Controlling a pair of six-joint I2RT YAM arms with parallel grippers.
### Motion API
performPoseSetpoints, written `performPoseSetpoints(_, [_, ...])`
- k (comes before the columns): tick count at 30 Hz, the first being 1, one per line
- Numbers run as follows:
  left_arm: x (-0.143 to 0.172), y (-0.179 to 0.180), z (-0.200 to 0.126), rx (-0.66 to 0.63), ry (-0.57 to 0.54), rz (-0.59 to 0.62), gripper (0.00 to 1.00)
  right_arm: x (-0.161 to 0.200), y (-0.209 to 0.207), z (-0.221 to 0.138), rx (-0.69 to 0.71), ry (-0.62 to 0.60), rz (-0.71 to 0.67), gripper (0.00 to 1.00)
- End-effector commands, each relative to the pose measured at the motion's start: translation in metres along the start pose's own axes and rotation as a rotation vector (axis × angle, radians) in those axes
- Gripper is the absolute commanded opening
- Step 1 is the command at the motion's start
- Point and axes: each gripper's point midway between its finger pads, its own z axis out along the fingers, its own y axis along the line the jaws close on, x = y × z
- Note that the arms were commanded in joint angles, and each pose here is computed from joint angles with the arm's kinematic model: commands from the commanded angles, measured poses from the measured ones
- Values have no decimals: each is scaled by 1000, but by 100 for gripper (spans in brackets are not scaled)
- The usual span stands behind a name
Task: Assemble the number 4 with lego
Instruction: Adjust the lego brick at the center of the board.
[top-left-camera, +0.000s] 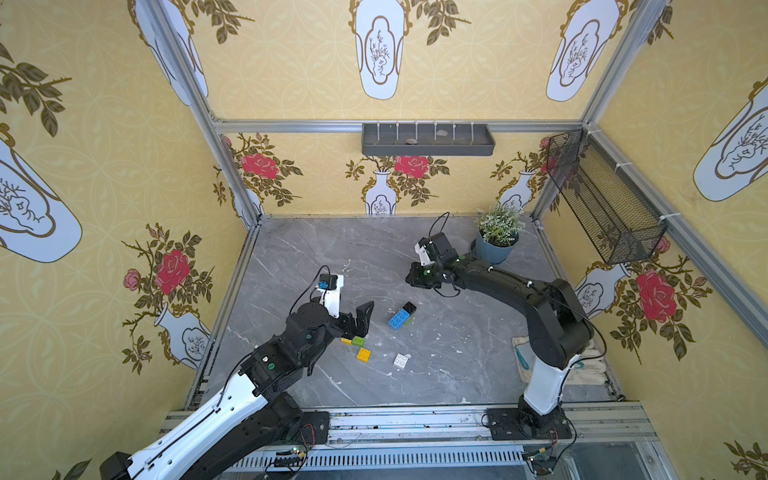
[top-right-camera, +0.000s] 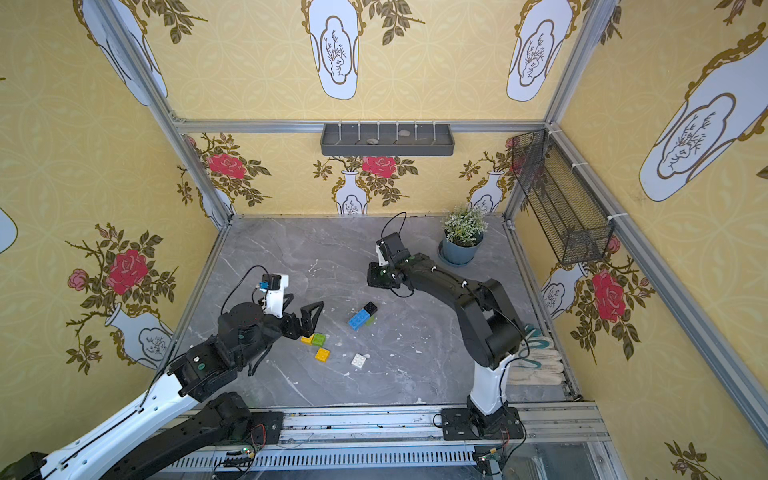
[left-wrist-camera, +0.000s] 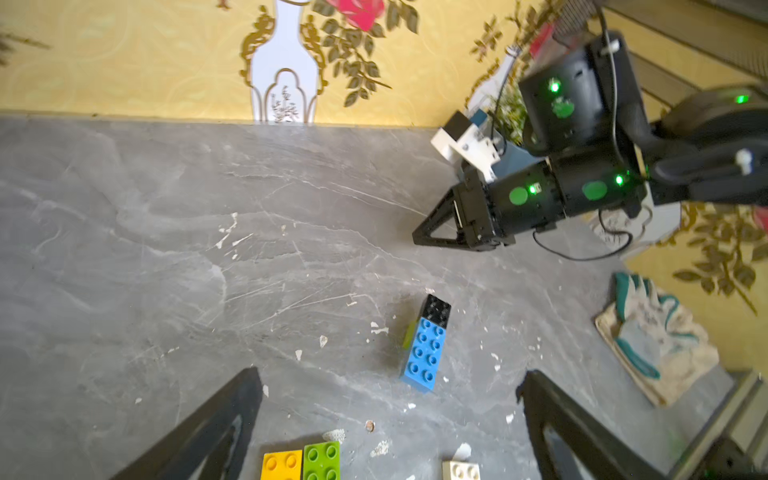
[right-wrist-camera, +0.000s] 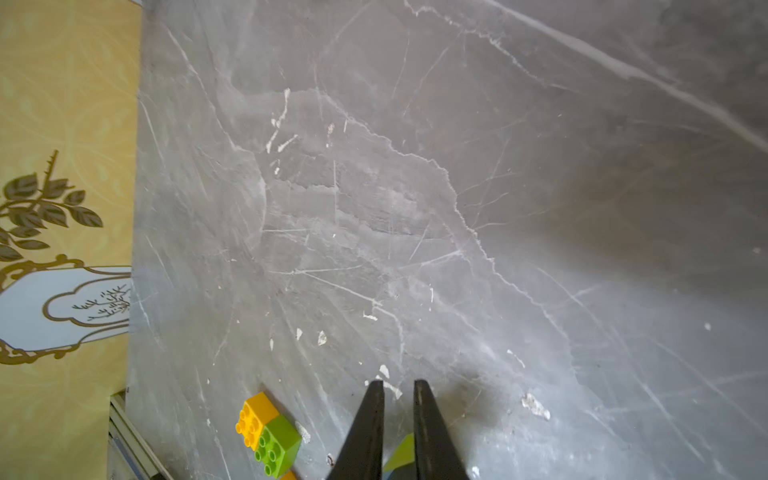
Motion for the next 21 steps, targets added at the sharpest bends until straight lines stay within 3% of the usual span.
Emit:
performPoseSetpoints(1, [12, 18, 8, -19, 12, -246, 100, 8, 0, 10, -42, 111, -18, 16])
performPoseSetpoints(5, [29, 31, 18, -27, 86, -336, 100, 11, -3, 24, -106, 169, 23, 18])
performPoseSetpoints(21, [69, 36, 50, -76, 293, -296, 92, 63, -20, 38, -142, 272, 122, 16])
